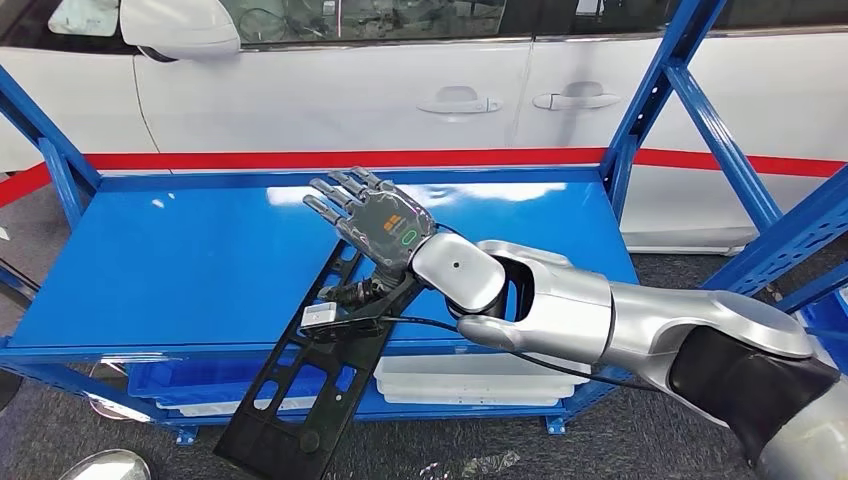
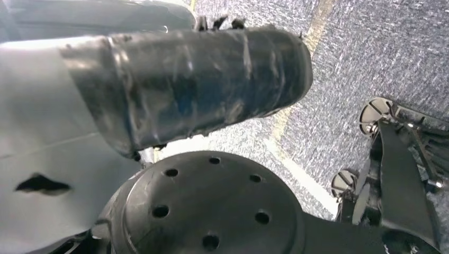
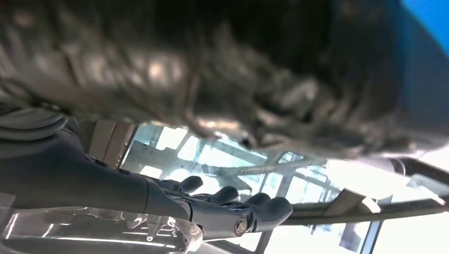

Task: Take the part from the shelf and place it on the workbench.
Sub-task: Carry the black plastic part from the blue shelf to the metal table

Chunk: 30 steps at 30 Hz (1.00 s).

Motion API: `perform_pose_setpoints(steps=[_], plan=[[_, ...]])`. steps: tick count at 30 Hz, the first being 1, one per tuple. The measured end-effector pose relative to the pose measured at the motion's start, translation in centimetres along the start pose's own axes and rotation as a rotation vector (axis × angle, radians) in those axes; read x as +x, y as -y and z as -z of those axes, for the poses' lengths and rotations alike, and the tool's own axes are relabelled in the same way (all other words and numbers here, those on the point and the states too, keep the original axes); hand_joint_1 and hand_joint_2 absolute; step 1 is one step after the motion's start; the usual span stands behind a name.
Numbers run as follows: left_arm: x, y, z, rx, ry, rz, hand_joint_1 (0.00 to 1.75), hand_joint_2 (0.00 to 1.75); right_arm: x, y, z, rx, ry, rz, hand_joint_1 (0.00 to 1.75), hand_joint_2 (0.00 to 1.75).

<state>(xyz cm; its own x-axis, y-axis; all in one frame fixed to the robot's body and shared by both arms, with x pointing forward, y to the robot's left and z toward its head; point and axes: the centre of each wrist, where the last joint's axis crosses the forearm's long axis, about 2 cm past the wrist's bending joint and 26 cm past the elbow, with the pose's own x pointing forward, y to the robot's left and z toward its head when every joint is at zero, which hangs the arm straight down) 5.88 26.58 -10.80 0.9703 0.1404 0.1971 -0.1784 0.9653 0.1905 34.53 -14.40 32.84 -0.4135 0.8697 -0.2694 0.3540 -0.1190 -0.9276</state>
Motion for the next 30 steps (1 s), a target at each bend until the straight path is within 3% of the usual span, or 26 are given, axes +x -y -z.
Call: perform_pose_setpoints(steps=[30], plan=[[0.5,-0.1,0.1,0.007,-0.003,-0.001,0.0,0.0,-0.2,-1.4,-0.3,0.042,-0.008,0.001,0.0,0.0]])
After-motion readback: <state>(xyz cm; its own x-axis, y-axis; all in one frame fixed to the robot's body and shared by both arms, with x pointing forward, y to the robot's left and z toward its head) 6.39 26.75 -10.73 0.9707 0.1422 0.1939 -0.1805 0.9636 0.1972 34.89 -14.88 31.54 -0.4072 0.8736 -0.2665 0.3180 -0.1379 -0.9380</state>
